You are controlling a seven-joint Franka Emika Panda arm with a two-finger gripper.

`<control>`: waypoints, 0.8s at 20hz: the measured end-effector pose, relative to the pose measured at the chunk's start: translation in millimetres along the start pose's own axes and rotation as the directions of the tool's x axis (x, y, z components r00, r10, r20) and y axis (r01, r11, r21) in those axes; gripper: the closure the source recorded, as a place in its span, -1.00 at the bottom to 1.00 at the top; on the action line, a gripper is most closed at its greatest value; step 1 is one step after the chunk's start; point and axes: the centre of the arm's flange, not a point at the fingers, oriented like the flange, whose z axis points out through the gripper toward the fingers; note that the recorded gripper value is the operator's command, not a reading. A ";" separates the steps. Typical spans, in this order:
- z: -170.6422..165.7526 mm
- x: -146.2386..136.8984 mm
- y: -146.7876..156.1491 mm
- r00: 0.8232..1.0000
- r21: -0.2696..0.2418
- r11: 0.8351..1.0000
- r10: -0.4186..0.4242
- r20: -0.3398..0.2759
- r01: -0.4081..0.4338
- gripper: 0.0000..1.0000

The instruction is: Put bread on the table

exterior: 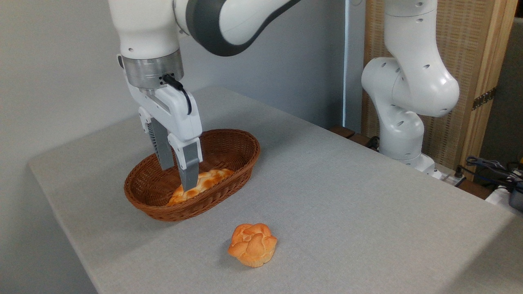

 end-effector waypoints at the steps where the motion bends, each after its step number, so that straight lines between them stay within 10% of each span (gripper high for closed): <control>1: 7.2 6.0 10.7 1.000 -0.014 1.000 0.001 0.008 -0.001 -1.00; 16: 107.6 20.9 79.8 0.990 -0.161 0.987 0.038 0.139 -0.015 -1.00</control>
